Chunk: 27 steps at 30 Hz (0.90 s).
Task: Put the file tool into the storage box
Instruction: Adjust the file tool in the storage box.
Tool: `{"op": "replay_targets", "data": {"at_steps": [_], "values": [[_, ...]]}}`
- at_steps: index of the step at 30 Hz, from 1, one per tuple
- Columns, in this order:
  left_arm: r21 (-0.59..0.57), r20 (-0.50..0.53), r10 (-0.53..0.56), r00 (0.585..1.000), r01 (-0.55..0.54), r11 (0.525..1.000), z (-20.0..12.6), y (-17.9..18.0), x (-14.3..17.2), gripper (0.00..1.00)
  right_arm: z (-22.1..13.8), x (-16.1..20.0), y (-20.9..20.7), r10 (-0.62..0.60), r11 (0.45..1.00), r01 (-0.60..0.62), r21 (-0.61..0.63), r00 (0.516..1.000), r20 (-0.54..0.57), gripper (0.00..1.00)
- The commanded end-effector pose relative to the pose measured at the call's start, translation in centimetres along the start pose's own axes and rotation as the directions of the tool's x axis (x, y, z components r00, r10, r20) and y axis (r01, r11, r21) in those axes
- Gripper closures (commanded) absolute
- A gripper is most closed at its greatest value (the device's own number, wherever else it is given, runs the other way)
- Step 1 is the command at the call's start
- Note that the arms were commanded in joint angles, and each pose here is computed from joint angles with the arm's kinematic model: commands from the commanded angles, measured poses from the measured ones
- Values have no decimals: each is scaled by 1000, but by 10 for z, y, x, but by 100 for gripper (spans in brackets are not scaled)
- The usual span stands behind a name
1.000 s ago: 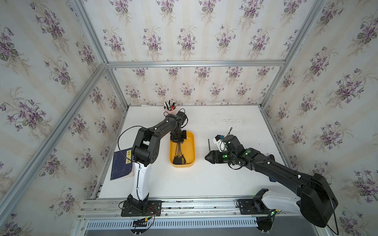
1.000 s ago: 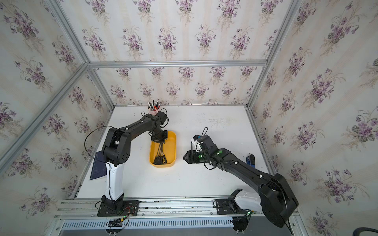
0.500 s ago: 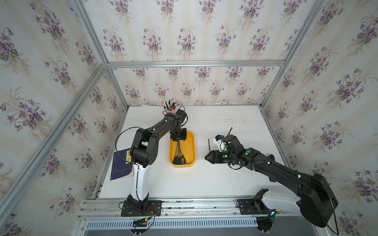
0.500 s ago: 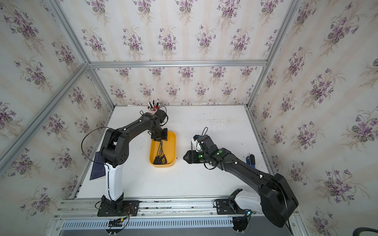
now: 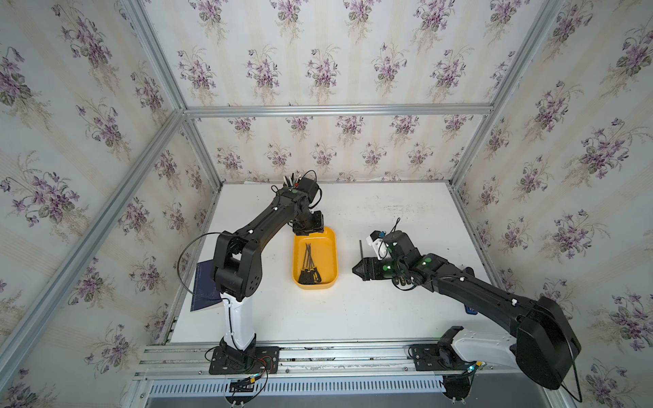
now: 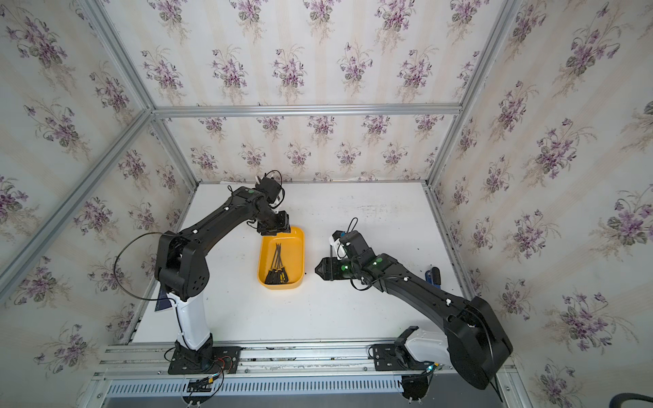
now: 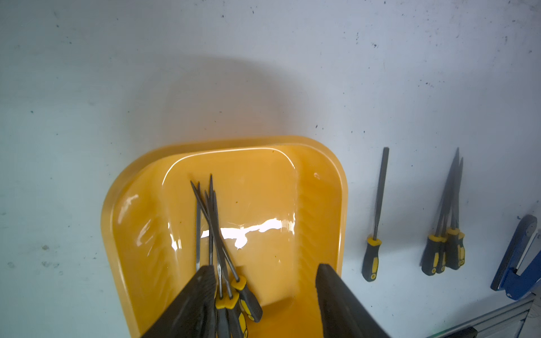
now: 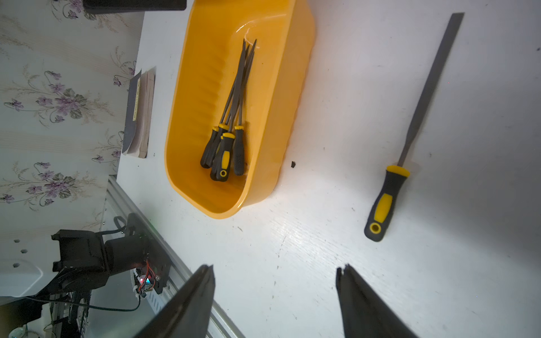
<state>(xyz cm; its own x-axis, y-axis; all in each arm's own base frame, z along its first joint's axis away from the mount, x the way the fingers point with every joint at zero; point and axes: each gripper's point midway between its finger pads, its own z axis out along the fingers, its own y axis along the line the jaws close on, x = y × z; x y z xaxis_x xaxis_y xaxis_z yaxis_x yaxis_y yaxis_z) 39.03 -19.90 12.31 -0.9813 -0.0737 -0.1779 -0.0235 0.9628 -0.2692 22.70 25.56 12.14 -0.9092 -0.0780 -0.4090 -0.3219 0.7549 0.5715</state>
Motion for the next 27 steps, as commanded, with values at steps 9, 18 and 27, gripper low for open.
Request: {"op": "replay_targets", "data": {"at_steps": [9, 18, 27], "values": [[-18, -143, -43, 989, 41, 999, 27, 7, 54, 82, 7, -1, -3, 3, 1000, -3, 7, 1000, -3, 32], [-105, -183, -87, 979, 69, 992, 45, 26, 73, 79, 3, 3, -4, -5, 1000, 5, 11, 1000, -8, 31], [-139, -182, -99, 978, 74, 987, 54, 36, 77, 71, 4, 8, -9, -2, 1000, 2, 22, 1000, -16, 32]]}}
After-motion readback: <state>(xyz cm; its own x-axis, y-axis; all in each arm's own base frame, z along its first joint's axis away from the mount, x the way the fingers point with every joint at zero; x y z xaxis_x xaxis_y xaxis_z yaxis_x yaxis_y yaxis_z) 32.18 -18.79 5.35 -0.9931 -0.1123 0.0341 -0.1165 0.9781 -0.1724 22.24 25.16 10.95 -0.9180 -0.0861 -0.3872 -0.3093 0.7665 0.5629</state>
